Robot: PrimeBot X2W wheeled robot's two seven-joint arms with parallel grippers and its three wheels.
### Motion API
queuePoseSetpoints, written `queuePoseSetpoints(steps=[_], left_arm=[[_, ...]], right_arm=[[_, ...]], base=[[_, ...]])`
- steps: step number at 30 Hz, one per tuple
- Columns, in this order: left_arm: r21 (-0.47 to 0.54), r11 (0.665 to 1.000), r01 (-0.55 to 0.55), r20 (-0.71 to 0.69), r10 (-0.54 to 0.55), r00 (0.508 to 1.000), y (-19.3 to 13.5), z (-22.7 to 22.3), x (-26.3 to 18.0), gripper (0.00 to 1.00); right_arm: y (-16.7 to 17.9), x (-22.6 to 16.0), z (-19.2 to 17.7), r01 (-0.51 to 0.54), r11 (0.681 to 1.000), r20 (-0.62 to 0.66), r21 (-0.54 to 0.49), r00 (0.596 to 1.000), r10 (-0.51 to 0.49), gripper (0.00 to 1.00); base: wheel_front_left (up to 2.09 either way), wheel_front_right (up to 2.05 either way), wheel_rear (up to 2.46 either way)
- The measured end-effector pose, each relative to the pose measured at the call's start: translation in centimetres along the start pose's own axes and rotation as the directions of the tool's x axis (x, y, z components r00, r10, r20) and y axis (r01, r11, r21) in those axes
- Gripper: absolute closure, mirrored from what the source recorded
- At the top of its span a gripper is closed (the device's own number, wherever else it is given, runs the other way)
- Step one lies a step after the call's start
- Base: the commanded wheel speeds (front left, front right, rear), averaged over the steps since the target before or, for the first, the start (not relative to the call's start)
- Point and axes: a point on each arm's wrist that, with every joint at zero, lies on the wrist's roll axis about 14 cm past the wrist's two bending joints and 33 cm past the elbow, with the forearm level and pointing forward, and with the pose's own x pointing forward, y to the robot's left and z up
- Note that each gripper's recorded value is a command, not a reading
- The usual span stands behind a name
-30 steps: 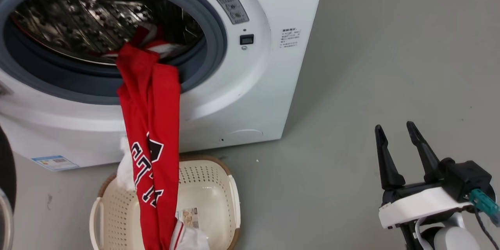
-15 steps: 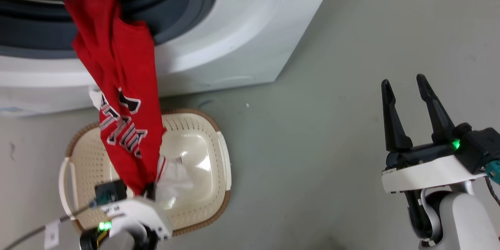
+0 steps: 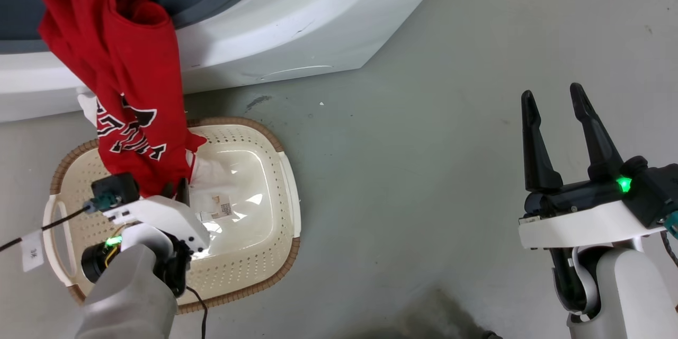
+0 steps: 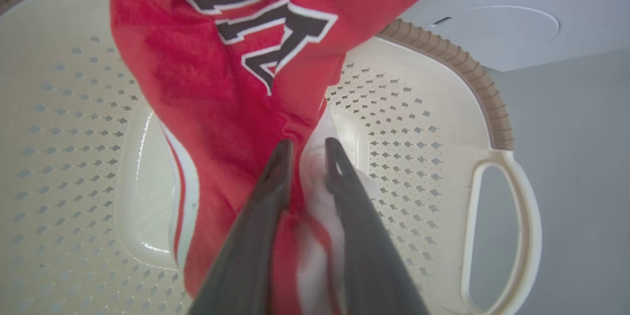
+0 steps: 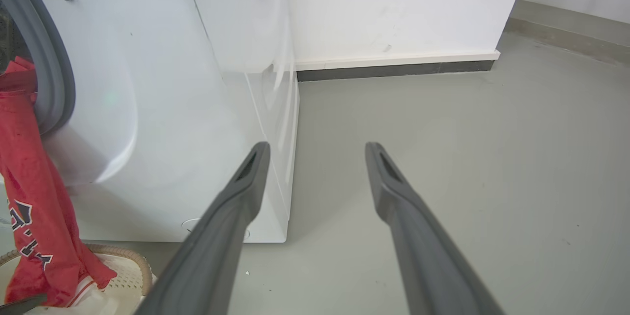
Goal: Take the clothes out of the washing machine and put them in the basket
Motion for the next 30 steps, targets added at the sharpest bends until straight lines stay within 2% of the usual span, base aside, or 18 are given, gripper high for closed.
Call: queuePoseSetpoints(steps=[1, 9, 19, 24, 30], left_arm=[[0.001, 1.0, 0.001, 0.002, -0.001, 1.0, 0.0, 0.2, 0.1, 0.0], [-0.006, 1.0, 0.0, 0.047, 0.0, 0.999, 0.2, 1.9, -0.8, 0.0], [0.027, 1.0, 0.006, 0.191, -0.011, 0.982, 0.6, 4.8, -5.5, 0.0], [0.05, 0.999, 0.012, 0.298, -0.027, 0.954, 0.0, 6.9, -8.2, 0.0], [0.09, 0.996, 0.023, 0.449, -0.062, 0.891, -1.2, 10.5, -11.5, 0.0]], right_arm=[[-0.1, 0.0, 0.0, 0.003, 1.0, 0.001, -0.001, 1.0, -0.003, 0.0], [-0.3, -0.6, 0.8, 0.011, 1.0, 0.023, 0.015, 1.0, -0.012, 0.0], [0.2, -2.6, 4.0, 0.003, 0.999, 0.096, 0.032, 0.995, -0.006, 0.0], [0.4, -3.8, 5.3, -0.001, 0.999, 0.123, 0.034, 0.992, -0.003, 0.0], [0.6, -4.9, 6.5, -0.006, 0.999, 0.144, 0.04, 0.99, 0.0, 0.0]], base=[[0.0, 0.0, 0.0], [0.0, 0.0, 0.0], [0.0, 0.0, 0.0], [0.0, 0.0, 0.0], [0.0, 0.0, 0.0]])
